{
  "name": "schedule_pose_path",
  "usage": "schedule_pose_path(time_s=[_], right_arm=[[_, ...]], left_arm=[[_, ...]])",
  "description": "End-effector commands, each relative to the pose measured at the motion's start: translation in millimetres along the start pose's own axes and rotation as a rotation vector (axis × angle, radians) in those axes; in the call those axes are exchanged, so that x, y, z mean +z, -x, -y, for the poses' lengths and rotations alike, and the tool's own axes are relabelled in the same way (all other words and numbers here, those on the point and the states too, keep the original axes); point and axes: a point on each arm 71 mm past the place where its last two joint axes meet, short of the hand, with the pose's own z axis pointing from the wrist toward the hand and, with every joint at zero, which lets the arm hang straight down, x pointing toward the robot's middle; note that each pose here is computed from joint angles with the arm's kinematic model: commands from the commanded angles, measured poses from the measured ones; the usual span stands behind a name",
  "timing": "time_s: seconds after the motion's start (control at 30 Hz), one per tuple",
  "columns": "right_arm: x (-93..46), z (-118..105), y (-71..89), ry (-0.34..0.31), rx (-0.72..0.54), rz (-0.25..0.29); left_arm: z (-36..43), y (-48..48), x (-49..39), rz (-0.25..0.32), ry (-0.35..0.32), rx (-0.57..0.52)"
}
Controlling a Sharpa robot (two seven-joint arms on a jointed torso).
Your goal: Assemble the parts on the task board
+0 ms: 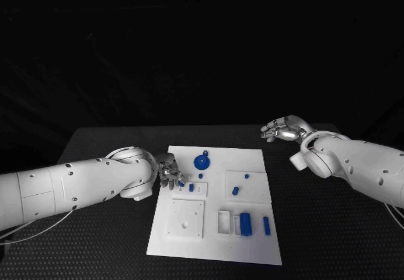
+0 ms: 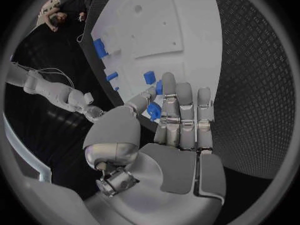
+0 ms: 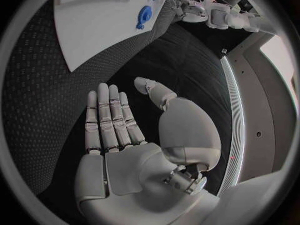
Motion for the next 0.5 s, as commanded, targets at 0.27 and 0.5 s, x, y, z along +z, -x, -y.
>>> schedule_pose_path(time_s=[0.27, 0.5], right_arm=[[0.0, -0.7, -0.8, 0.007, 0.004, -0.01], [0.0, -0.6, -1.3, 0.007, 0.005, -0.018]], left_arm=[[0.1, -3.1, 1.7, 0.001, -0.007, 0.044], [0.2, -4.1, 1.8, -0.006, -0.005, 0.056]])
